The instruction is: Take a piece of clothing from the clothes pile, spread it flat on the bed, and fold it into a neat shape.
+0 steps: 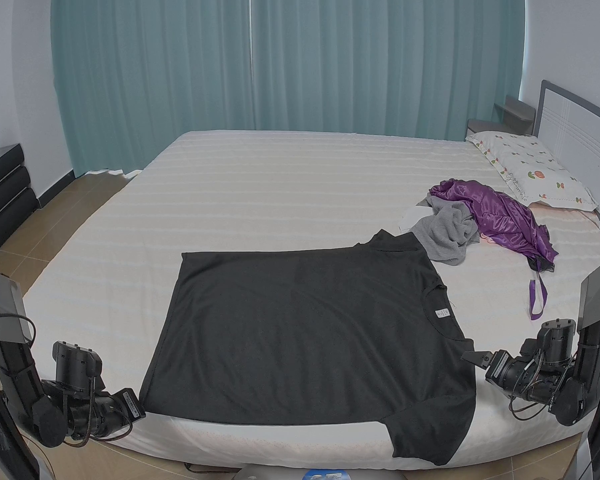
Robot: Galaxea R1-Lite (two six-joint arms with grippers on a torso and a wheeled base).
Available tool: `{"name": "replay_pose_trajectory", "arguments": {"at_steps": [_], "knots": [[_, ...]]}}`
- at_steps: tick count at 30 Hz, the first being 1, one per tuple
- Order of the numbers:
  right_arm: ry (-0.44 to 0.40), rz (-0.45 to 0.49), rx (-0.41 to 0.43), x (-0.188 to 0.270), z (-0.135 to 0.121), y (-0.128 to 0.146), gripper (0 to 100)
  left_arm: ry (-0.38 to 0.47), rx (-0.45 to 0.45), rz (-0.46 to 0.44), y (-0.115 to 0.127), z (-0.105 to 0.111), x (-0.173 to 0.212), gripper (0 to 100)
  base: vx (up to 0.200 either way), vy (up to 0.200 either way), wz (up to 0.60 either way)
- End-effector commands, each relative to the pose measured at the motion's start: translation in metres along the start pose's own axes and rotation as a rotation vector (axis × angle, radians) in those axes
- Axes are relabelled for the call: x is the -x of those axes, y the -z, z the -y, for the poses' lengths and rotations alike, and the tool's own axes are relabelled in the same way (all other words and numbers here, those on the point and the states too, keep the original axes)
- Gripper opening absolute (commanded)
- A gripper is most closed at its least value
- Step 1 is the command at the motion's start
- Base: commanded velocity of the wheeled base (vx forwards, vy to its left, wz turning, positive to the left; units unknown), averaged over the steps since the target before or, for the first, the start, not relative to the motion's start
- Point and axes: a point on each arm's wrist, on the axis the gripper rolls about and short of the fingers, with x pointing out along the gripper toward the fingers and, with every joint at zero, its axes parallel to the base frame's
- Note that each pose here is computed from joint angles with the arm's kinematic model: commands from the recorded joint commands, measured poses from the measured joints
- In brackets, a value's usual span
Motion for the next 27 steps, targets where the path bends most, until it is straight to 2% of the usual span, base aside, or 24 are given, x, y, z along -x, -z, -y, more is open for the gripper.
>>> {"name": "replay_pose_trajectory", "arguments": {"at_steps": [1,10,11,20,27], "knots": [[0.011,-0.014,-0.003,0.003,0.002,0.003,100,-0.01,0.003,-0.011,0.003,-0.003,0.002,0,0.0,0.0,0.0],[0.011,-0.015,-0.002,0.003,0.001,0.003,100,-0.001,0.007,-0.018,0.003,-0.003,0.0,0,0.0,0.0,0.0],[0.01,-0.016,-0.001,0.003,0.001,0.003,100,0.001,0.006,-0.019,0.003,-0.002,0.0,100,0.0,0.0,0.0],[0.007,-0.016,-0.001,0.003,0.001,0.004,100,0.015,0.008,-0.003,0.001,-0.001,0.002,100,0.0,0.0,0.0],[0.004,-0.013,0.0,0.003,0.0,0.003,100,0.112,-0.003,0.034,-0.004,0.006,0.019,100,0.0,0.0,0.0]]}}
